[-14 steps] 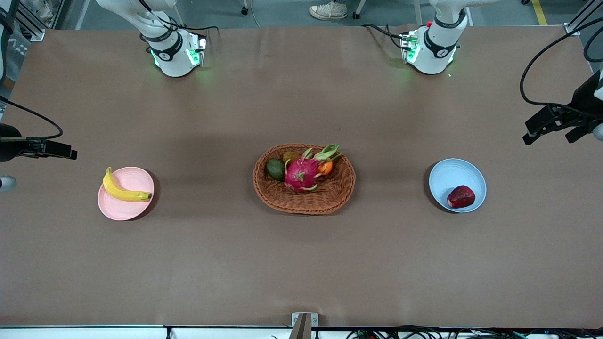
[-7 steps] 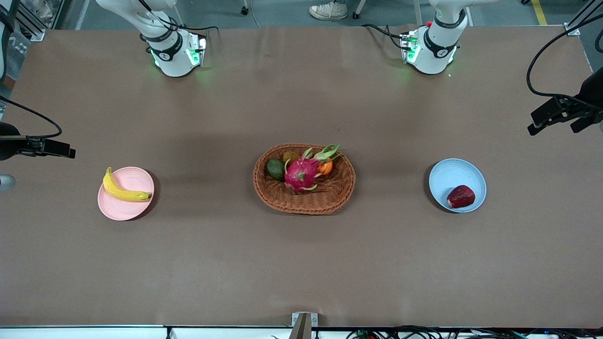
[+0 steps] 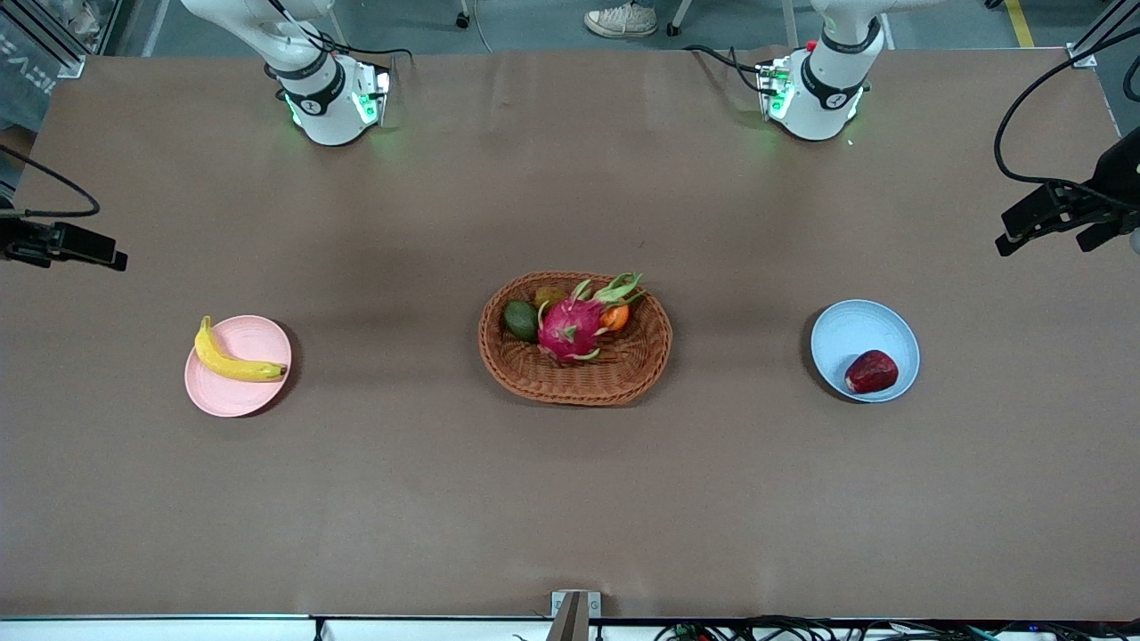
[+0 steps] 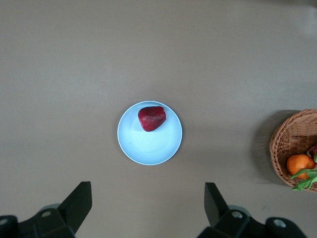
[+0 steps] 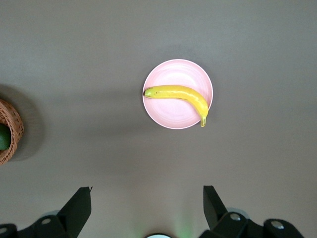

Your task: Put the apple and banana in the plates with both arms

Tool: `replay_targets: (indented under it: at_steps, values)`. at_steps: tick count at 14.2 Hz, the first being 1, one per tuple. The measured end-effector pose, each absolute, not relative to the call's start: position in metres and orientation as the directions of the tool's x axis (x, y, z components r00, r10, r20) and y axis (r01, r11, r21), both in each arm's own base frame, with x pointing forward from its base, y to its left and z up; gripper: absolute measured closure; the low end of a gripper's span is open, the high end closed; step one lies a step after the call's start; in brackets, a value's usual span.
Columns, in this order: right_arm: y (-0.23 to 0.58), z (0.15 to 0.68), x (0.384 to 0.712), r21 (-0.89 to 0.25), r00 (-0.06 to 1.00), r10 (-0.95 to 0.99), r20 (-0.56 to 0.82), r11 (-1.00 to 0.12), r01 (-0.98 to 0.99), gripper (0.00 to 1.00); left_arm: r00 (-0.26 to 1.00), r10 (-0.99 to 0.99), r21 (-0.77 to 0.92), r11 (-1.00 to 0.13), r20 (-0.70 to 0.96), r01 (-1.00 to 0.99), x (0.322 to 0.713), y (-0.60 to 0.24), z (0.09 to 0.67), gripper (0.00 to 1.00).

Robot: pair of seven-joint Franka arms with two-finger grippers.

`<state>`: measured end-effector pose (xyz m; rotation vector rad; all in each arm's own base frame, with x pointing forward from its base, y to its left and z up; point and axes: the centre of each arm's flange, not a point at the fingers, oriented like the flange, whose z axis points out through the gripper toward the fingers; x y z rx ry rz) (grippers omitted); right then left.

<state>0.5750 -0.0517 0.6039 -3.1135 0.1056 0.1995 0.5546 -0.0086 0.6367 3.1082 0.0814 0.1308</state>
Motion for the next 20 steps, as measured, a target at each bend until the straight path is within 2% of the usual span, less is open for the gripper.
replay_targets:
  at_steps: [4, 7, 14, 20]
  values:
    - [-0.053, 0.600, 0.537, -0.018, 0.992, -0.066, -0.105, -0.998, -0.068, 0.00, 0.995, 0.053, 0.032, -0.998, 0.082, 0.051, 0.555, -0.009, 0.637, 0.00]
    - [-0.050, 0.608, 0.524, -0.021, 0.992, -0.062, -0.109, -0.998, -0.064, 0.00, 0.995, 0.053, 0.032, -0.998, 0.082, 0.051, 0.555, -0.009, 0.637, 0.00]
    - [-0.052, 0.631, 0.507, -0.021, 0.994, -0.064, -0.090, -0.998, -0.067, 0.00, 0.995, 0.053, 0.032, -0.998, 0.080, 0.050, 0.555, -0.009, 0.636, 0.00]
    - [-0.052, 0.661, 0.507, -0.017, 0.998, -0.065, -0.027, -0.998, -0.065, 0.00, 0.995, 0.053, 0.032, -0.998, 0.079, 0.050, 0.554, -0.009, 0.636, 0.00]
